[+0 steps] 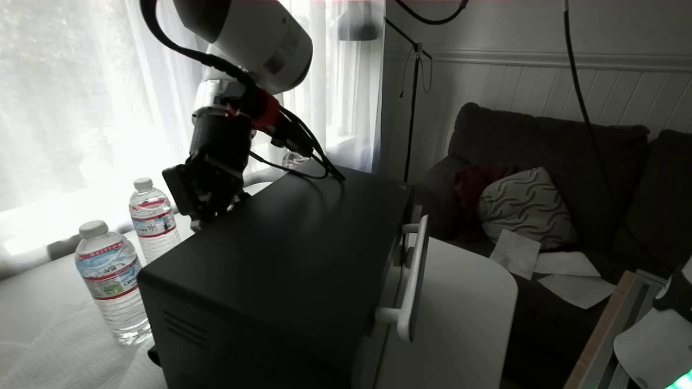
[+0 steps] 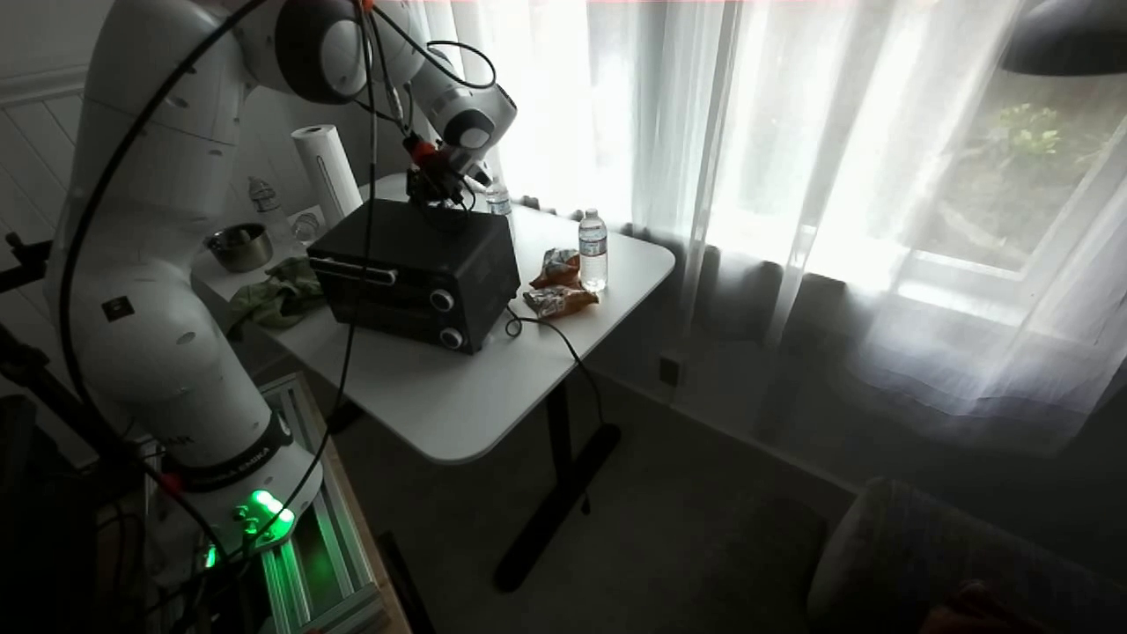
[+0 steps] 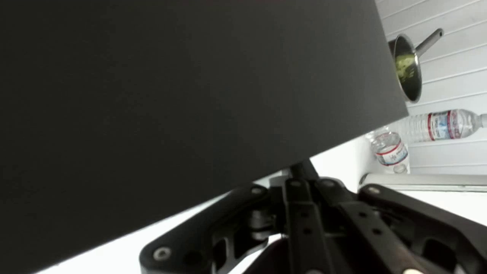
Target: Slide the oven ninety degrees anticlockwise
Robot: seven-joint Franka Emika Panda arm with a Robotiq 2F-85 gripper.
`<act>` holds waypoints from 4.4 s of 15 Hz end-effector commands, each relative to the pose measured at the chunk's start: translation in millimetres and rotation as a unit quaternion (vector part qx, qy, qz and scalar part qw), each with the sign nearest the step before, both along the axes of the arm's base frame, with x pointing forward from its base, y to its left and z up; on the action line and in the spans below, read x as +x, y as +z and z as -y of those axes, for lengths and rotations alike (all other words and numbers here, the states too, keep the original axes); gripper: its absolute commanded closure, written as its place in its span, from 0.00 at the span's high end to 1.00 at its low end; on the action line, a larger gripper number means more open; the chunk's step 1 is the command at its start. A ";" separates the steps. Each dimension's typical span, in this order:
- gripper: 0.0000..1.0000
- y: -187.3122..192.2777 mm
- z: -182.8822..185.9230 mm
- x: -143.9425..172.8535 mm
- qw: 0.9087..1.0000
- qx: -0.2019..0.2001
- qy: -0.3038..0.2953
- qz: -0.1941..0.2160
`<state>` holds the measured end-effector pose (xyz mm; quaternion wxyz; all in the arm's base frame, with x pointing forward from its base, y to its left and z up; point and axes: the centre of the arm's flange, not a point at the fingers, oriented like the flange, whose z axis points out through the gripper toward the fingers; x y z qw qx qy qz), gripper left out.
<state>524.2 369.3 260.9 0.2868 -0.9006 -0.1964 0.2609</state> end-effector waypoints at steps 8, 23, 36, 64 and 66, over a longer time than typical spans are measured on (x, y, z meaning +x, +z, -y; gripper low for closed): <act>0.00 -19.9 15.3 -27.6 0.979 -0.095 0.134 -0.121; 0.00 42.6 10.2 32.3 0.953 -0.248 0.142 0.100; 0.00 155.3 90.4 -25.5 0.954 -0.231 0.104 0.159; 0.01 99.1 247.8 -174.1 0.963 -0.256 0.058 0.057; 0.00 99.2 247.8 -174.0 0.963 -0.256 0.058 0.057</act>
